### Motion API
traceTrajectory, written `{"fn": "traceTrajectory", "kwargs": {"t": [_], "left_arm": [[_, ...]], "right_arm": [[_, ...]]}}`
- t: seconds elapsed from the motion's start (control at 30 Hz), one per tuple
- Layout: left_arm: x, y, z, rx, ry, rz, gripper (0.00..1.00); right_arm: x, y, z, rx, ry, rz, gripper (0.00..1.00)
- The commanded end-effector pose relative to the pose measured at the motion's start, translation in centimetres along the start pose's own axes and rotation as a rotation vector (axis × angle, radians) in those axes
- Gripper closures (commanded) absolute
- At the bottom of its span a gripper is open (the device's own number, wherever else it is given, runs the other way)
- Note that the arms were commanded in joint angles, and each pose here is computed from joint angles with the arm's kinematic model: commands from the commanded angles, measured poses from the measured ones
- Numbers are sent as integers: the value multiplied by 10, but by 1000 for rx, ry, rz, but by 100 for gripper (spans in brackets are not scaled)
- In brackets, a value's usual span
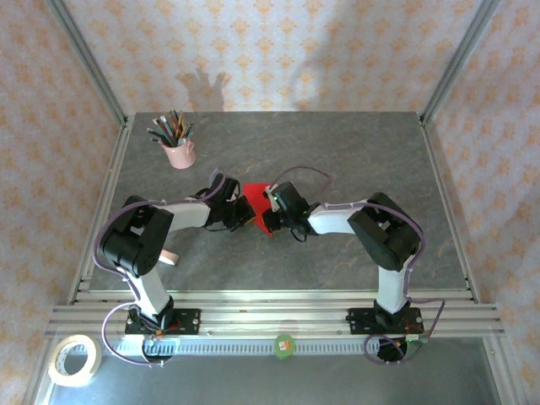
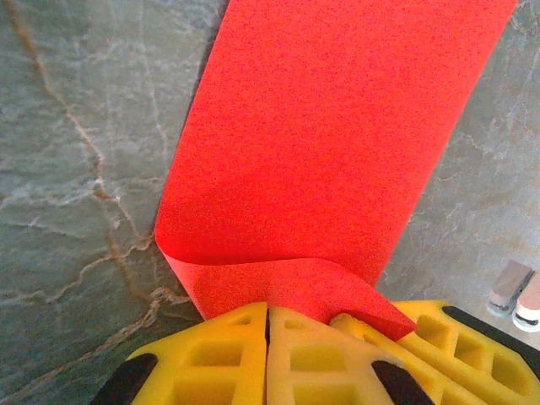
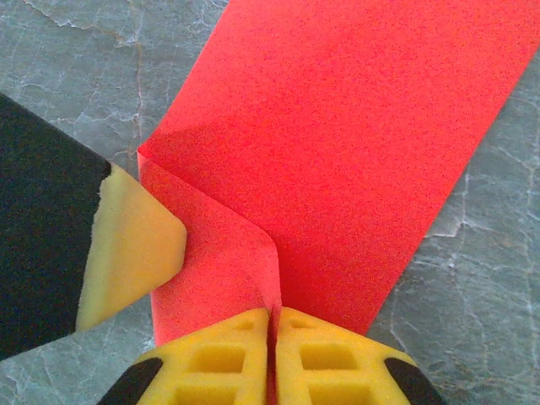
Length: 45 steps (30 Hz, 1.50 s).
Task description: Fold a paper plane with a square sheet of paper (pick it up from the middle)
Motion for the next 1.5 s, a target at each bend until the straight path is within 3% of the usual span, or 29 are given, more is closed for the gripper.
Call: {"fn": "traceTrajectory", "kwargs": {"t": [0.0, 0.17, 0.37, 0.47, 0.6, 0.83, 1.07, 1.47], "left_arm": [[18, -5, 7, -2, 61, -8, 90], [22, -5, 9, -7, 78, -22, 90], [26, -5, 11, -10, 96, -34, 90], [27, -4, 12, -13, 98, -38, 90], [23, -2, 12, -17, 92, -37, 90], [15, 0, 9, -23, 64, -33, 90], [8, 1, 7, -21, 31, -29, 90], [4, 1, 8, -14, 25, -19, 90]], "right_arm": [[-15, -14, 5, 60, -59, 30, 90], [-9, -6, 0, 41, -34, 33, 86], [2, 23, -23, -44, 11, 73, 69], [0, 37, -39, -99, -17, 100, 61], [-6, 48, -53, -127, -80, 146, 59], [9, 37, -52, -8, 15, 177, 63], [21, 11, -41, 113, 137, 223, 80], [26, -1, -21, 200, 200, 225, 85]]}}
Point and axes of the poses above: each hand's point on the last joint's axis, 136 mm out from that joint toward the fingers, its own z axis out along the fingers, its own x axis along the line the jaws close on, y = z × x, the point moved 4 cm from there along -z, back along the fingers
